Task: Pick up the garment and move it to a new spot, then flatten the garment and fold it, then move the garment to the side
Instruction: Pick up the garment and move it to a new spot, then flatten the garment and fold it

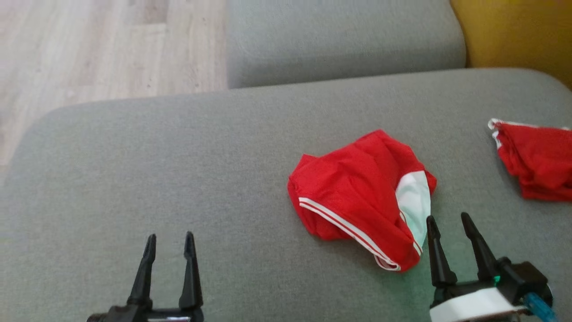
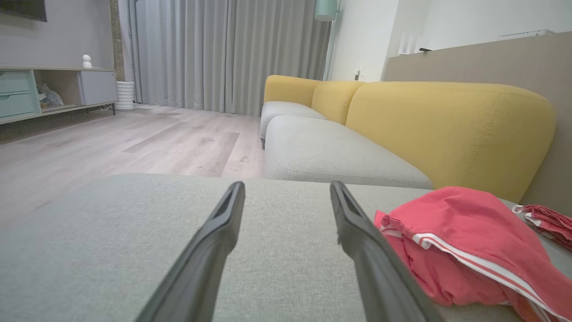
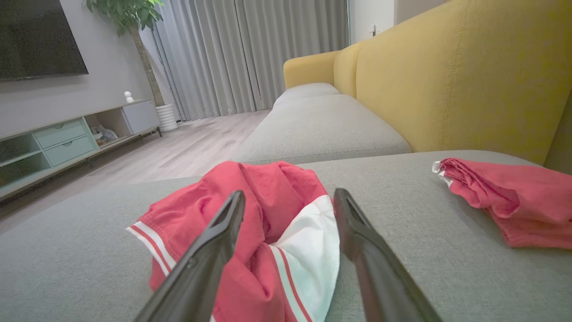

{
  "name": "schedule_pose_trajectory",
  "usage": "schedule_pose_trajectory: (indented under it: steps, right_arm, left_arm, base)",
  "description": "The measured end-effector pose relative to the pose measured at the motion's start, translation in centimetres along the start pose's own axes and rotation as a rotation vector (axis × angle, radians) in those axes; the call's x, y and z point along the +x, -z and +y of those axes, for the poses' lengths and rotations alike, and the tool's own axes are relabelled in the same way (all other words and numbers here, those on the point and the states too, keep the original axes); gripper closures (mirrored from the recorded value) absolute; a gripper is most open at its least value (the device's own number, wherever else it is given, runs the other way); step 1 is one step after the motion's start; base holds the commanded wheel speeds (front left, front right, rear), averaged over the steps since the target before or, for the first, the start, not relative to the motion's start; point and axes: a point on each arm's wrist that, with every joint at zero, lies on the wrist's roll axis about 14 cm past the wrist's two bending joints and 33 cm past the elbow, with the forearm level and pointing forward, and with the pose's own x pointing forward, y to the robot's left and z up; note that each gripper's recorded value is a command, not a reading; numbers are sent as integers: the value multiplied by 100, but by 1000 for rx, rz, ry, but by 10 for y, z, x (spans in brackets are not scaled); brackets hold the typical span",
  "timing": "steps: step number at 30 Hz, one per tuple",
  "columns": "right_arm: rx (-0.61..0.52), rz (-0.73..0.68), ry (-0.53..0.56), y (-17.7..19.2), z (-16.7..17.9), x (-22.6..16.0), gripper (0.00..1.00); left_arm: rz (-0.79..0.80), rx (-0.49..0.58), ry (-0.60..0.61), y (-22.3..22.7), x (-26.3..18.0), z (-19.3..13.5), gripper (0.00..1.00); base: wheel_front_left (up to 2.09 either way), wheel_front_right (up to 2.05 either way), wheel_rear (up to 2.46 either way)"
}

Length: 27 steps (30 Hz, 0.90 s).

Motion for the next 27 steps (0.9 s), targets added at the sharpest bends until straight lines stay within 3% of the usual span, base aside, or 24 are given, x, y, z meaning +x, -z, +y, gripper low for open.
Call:
schedule_pose_trajectory:
  steps: [6, 27]
  right_arm:
    - [2, 8, -14, 3, 5, -6, 0]
    - [3, 11, -18, 4, 6, -5, 0]
  left_arm:
    - [-14, -2, -49, -4, -9, 11, 0]
    - [-12, -10, -52, -4, -10, 11, 0]
  base:
    - [0, 0, 0]
    - [0, 0, 0]
